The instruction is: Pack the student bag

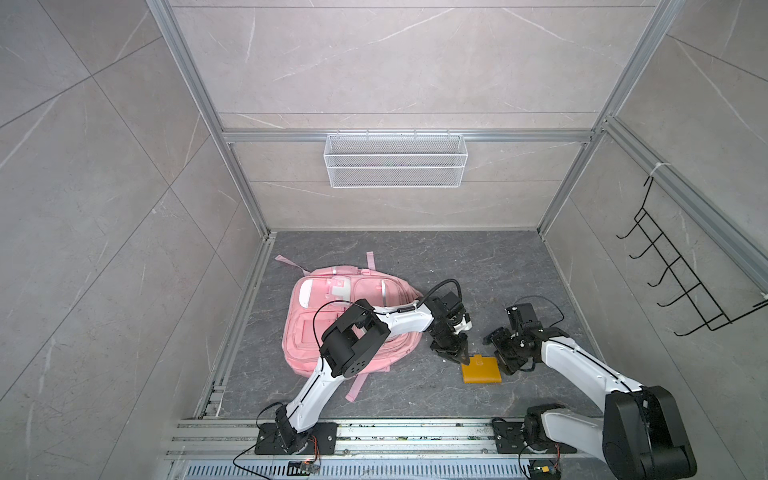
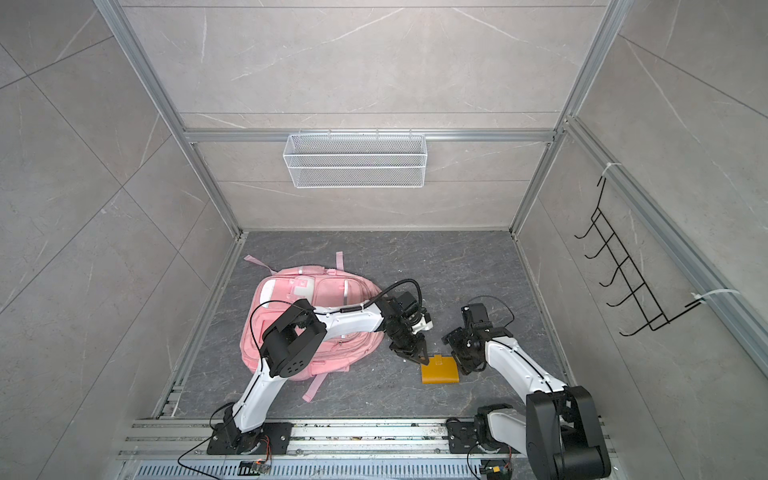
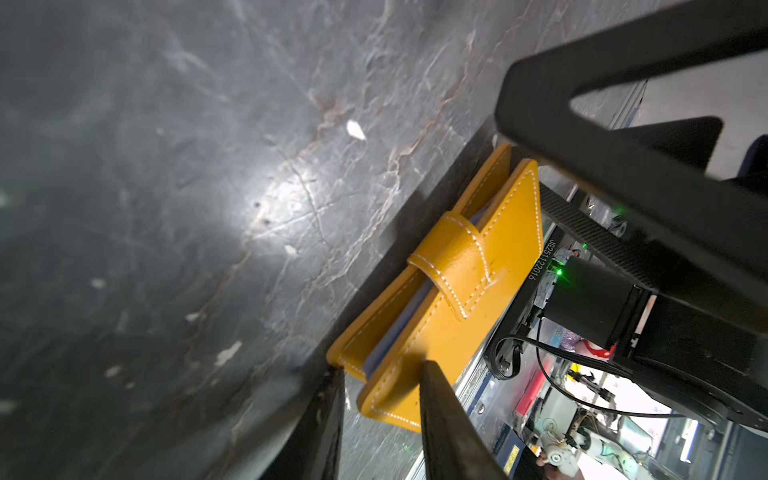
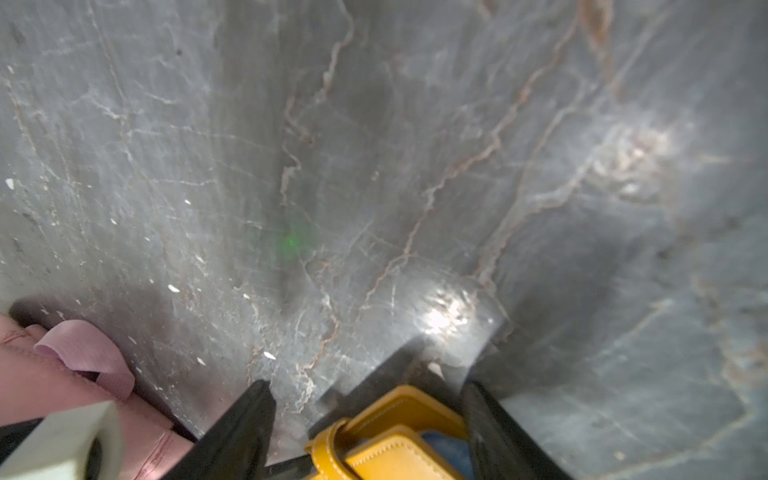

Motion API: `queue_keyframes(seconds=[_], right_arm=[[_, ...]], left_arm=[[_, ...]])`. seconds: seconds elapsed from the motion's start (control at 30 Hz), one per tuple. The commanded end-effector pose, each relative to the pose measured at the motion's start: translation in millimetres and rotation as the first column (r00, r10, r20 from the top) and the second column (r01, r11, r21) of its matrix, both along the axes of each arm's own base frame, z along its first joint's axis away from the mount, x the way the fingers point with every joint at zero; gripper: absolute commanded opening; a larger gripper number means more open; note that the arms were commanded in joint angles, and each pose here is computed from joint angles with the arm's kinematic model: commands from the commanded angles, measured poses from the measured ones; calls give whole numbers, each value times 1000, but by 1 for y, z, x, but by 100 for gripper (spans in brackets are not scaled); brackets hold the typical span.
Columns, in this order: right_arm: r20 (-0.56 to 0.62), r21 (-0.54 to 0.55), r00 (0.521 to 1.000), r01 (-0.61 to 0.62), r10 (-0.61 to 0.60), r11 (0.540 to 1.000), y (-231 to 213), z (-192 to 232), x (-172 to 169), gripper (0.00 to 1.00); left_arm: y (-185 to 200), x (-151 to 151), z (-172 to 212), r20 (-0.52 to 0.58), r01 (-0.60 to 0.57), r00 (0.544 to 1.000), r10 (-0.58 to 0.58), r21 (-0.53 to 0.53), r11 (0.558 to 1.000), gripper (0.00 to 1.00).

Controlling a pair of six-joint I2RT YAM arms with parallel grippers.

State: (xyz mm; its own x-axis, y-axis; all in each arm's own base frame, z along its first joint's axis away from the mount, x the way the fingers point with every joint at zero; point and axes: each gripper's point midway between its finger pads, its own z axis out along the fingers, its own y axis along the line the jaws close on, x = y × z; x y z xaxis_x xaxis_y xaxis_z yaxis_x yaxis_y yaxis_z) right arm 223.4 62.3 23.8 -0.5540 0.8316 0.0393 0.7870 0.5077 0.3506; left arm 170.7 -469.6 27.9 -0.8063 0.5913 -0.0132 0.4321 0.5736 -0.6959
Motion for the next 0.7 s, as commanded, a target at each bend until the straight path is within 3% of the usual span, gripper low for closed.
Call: queue_keyframes(seconds=[0.0,0.3,0.67], right_arm=[[-20,-10,1000,-9,8,1000,2,-11,-2,74],[17,-47,995,-93,94,995,3,-5,4,77],[95,-87,978,-177,185,980,6,21,25,80]], left_arm=[[-10,-3,13,-3,9,1000,-10,-58,998,24],[-7,-1,14,1,20,1000,-20,-37,999,0],[-6,6,27,35,15,999,-13,-60,998,0]])
